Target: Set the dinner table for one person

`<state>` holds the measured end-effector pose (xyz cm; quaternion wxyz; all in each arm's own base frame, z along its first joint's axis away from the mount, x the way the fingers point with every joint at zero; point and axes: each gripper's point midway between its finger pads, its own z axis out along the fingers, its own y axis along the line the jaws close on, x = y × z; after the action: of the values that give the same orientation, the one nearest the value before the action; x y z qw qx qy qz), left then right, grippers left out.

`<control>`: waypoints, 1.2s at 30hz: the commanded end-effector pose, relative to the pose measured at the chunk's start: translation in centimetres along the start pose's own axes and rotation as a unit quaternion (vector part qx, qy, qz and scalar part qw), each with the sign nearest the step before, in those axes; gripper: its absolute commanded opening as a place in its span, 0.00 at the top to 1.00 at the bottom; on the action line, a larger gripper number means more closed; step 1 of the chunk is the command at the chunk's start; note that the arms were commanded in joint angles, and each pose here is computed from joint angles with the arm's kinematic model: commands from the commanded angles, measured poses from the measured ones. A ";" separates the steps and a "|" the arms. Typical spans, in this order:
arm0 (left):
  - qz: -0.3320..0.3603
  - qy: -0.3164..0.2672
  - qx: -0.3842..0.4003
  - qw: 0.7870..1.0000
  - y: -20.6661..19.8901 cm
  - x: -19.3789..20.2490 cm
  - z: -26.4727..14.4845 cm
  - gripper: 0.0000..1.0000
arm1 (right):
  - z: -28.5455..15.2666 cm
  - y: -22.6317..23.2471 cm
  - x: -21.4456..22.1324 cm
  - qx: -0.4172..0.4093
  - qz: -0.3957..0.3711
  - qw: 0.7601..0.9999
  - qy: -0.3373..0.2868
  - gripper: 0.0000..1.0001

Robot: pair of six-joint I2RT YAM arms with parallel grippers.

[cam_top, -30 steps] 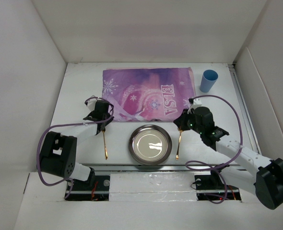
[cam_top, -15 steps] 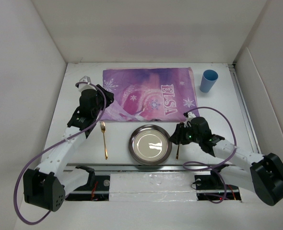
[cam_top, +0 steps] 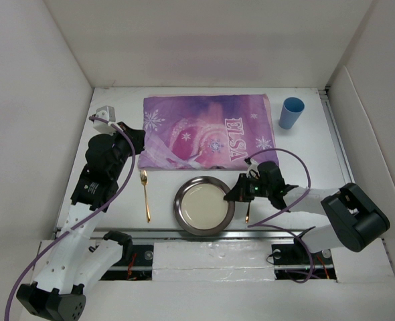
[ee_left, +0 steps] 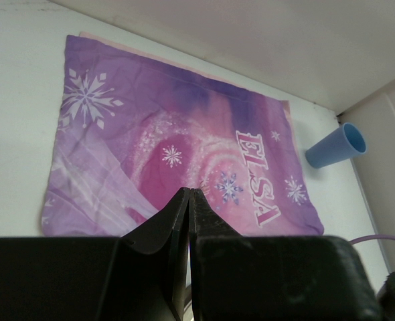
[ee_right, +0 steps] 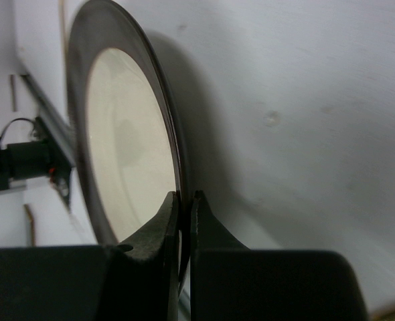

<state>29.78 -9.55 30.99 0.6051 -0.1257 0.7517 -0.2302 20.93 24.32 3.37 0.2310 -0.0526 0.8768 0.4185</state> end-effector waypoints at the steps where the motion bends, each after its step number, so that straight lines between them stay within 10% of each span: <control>1: 0.040 0.004 0.002 0.999 0.2 0.2 -0.2 1.00 | 0.1 0.8 -0.2 -0.010 -0.041 0.999 -0.002 1.00; 16: 0.063 -0.026 0.028 0.997 -0.2 -0.5 -1.3 0.88 | -4.5 14.6 -18.9 -0.132 -0.118 0.970 -0.166 1.00; 24: 0.070 -0.029 0.042 0.996 -0.6 -0.6 -1.9 0.76 | -0.1 10.3 -31.1 -0.091 -0.074 0.967 -0.228 1.00; 36: 0.073 -0.015 0.032 0.997 -0.3 -0.1 -0.9 0.74 | 4.9 6.7 -36.1 -0.157 -0.004 0.967 -0.201 1.00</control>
<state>28.61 -9.18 29.82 0.6158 -0.0663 0.7594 -0.1992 51.86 26.10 9.94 0.3265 0.0648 0.8307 0.4463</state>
